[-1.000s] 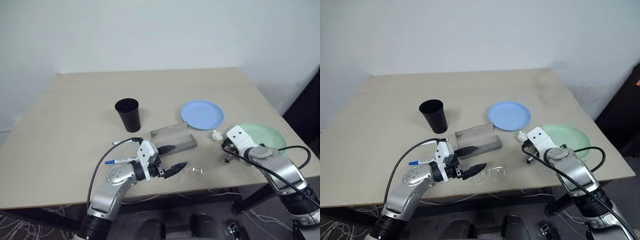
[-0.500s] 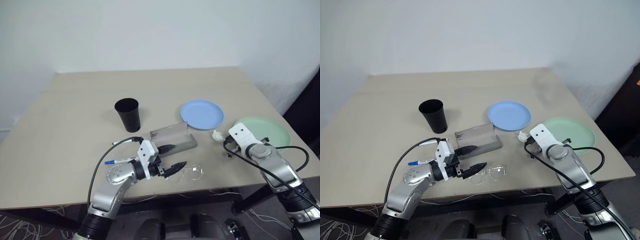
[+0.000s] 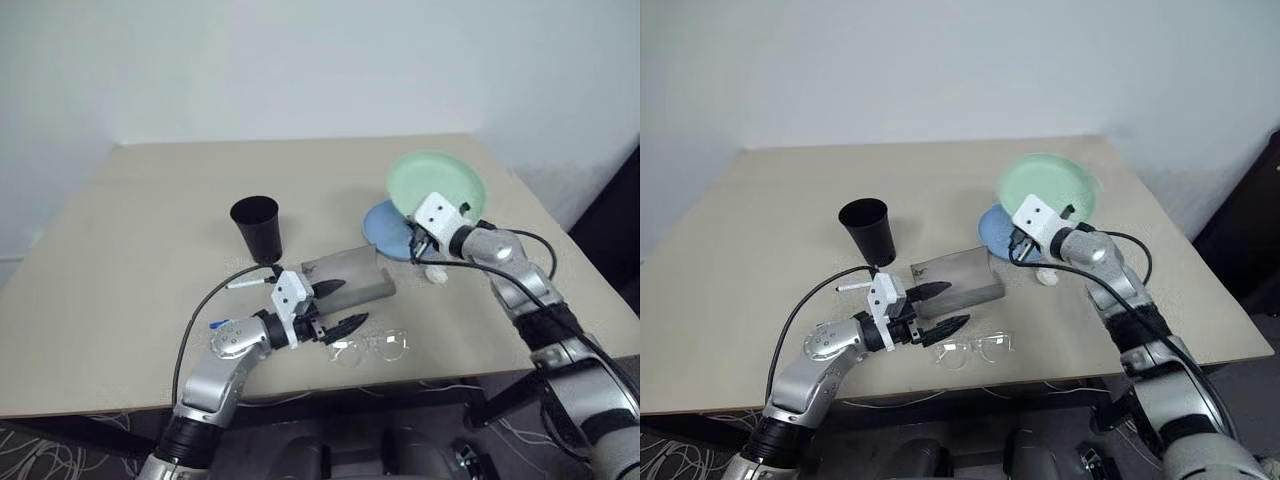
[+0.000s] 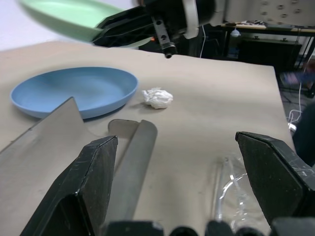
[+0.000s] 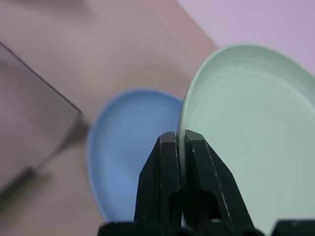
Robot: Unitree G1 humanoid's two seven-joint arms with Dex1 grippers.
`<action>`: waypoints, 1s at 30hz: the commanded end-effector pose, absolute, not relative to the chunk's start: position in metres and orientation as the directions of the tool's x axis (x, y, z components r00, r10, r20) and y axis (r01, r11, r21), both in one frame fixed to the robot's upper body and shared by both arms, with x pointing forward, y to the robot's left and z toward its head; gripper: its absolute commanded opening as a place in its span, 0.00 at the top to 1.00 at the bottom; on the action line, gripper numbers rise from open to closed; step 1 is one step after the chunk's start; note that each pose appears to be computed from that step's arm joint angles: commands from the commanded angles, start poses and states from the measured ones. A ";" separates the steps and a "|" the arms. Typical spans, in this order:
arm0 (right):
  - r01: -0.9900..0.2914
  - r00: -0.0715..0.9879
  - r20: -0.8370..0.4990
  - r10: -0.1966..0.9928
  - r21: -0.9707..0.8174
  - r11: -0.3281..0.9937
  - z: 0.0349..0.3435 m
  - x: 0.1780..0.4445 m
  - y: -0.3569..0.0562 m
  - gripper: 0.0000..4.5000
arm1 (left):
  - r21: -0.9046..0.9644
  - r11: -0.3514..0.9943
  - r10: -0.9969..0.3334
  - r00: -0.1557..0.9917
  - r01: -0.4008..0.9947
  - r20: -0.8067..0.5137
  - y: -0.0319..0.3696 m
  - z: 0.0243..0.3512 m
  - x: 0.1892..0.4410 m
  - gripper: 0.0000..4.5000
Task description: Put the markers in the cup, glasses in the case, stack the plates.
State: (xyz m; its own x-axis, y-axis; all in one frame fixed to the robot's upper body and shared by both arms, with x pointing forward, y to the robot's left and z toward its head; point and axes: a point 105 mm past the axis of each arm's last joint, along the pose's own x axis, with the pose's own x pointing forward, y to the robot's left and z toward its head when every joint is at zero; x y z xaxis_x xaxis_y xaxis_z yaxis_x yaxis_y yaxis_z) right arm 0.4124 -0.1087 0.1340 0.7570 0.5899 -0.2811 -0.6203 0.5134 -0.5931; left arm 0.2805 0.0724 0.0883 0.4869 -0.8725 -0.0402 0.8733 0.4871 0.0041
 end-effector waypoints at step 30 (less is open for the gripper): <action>-0.715 0.699 -0.394 0.597 -0.349 0.606 0.155 0.414 -0.157 0.27 | 0.065 0.528 -0.849 0.529 0.847 0.007 0.075 0.102 0.284 0.09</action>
